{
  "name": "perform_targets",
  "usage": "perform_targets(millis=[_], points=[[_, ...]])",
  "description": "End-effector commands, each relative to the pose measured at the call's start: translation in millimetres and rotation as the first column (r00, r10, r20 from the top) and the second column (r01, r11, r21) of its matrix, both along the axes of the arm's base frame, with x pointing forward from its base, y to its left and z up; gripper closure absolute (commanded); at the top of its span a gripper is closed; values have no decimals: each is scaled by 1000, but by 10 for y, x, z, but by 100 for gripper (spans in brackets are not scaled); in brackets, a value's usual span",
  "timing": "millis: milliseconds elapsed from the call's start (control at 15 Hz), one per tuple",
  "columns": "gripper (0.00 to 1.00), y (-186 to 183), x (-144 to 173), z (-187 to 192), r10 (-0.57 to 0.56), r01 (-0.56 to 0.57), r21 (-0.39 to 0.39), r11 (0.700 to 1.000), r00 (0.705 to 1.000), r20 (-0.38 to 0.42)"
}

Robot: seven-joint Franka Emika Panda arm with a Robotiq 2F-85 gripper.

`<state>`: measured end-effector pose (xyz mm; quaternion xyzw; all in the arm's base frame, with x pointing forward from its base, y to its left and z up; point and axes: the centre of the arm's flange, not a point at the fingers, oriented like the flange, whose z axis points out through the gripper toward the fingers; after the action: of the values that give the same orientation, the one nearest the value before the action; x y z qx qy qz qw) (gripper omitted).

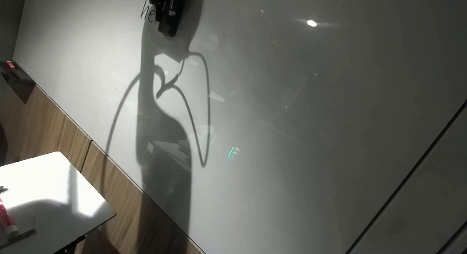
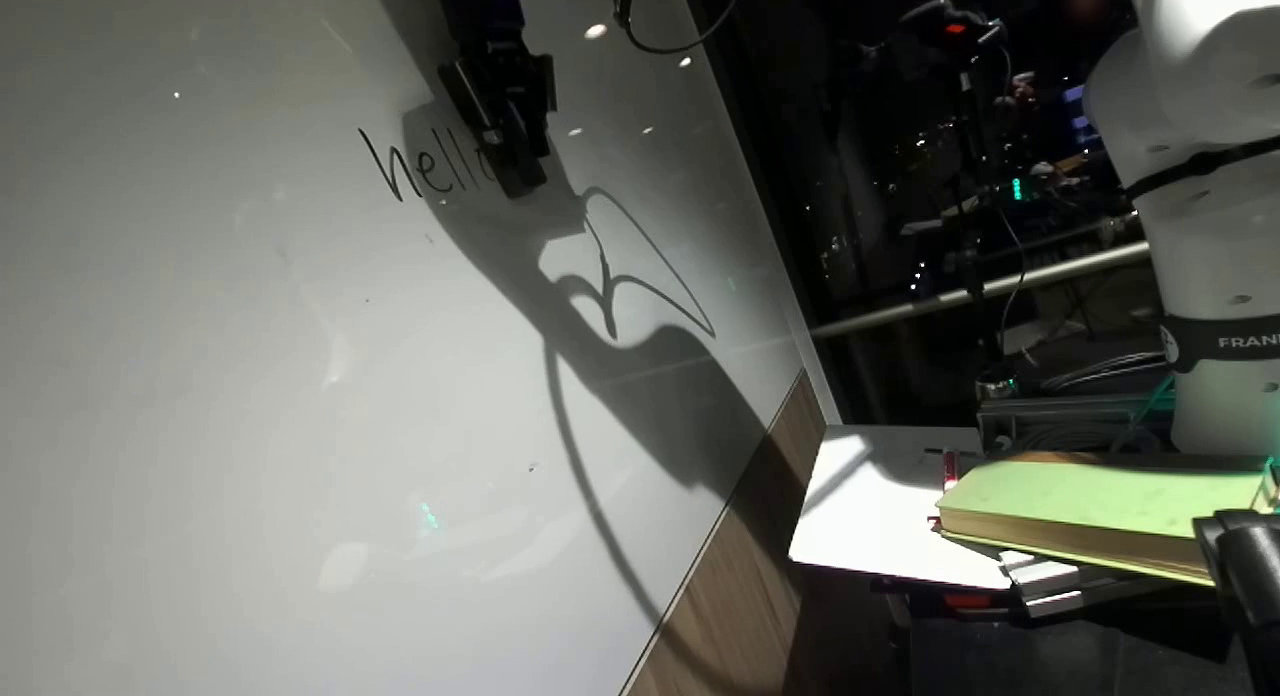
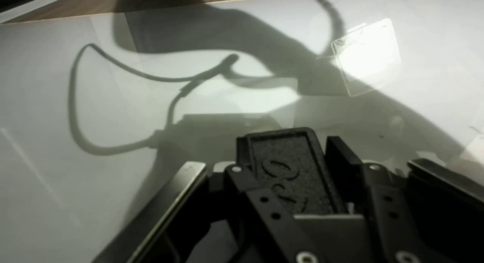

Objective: Use the eraser to wipe the whiteboard.

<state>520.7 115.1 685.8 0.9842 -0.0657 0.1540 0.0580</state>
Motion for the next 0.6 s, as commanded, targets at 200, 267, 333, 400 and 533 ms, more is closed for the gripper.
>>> perform_targets(millis=[200, 267, 333, 400, 533], points=[[72, 458, 247, 230, 56, -58, 21, 998, 995, 80], [72, 563, 227, 207, 65, -67, 24, 997, 995, 79], [72, 657, 224, 204, 73, -76, 27, 997, 994, 79], [72, 782, 210, 193, 85, -87, 31, 996, 993, 79], [72, 1060, 177, 180, 107, -110, 38, 993, 991, 84]])
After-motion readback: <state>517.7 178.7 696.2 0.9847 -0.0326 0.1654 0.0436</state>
